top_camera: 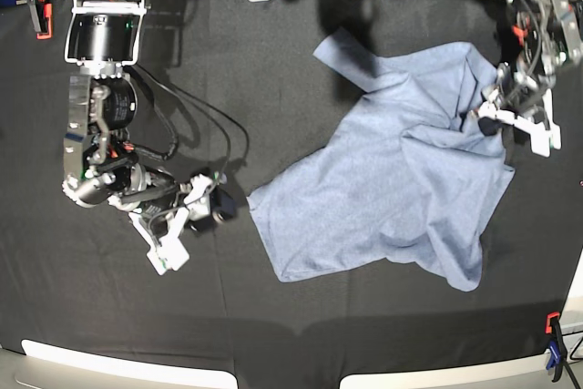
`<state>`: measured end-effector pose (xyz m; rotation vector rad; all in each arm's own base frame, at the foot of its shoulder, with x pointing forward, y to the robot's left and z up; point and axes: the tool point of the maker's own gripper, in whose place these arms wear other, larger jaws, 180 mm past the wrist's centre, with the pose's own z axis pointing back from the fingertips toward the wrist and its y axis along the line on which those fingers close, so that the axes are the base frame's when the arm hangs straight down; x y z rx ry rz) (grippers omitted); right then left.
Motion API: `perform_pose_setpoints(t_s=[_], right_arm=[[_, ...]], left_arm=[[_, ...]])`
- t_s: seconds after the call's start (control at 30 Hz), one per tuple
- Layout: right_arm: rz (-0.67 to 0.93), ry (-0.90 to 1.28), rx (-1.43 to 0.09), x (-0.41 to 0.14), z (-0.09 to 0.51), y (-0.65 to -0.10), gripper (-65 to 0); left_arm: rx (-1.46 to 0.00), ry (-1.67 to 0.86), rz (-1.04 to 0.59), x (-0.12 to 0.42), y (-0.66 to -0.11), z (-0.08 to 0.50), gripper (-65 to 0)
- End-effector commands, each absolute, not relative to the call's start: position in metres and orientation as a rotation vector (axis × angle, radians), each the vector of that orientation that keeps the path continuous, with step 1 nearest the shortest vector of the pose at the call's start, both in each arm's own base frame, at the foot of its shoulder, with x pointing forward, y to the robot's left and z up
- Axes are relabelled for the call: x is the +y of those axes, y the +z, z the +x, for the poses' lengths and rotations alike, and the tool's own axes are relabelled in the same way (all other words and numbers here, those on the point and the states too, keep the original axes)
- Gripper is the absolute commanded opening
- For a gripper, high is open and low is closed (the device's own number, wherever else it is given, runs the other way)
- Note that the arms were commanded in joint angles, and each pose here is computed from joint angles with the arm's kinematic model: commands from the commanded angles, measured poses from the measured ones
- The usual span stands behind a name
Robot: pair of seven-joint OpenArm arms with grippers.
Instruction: Layout the t-shirt on the table in an organized manner, then fold the t-shirt properly
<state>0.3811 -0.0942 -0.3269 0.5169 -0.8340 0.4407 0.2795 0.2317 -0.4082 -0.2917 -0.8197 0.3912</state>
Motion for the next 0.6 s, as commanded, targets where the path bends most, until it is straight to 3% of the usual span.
perform_pose_setpoints(t_s=[0.0,0.17,0.33,0.57], right_arm=[[0.556,0.466,-0.884,-0.082,0.389,-0.307,-38.7],[0.634,0.481,-0.764,-0.029,0.374,-0.335,-31.7],[0.756,0.465,-0.572,0.022,0.345,-0.368,-31.7],[0.852,0.433,-0.497,0.064,0.318,-0.380,-31.8]], left_arm=[[-0.882,0.382,-0.296,0.235,-0.392,0.291,-65.0],[-0.884,0.381,-0.297,0.235,-0.391,0.292,-65.0],[-0.887,0.365,-0.299,0.233,-0.391,0.292,-65.0],[-0.888,0.365,-0.299,0.233,-0.391,0.292,-65.0]])
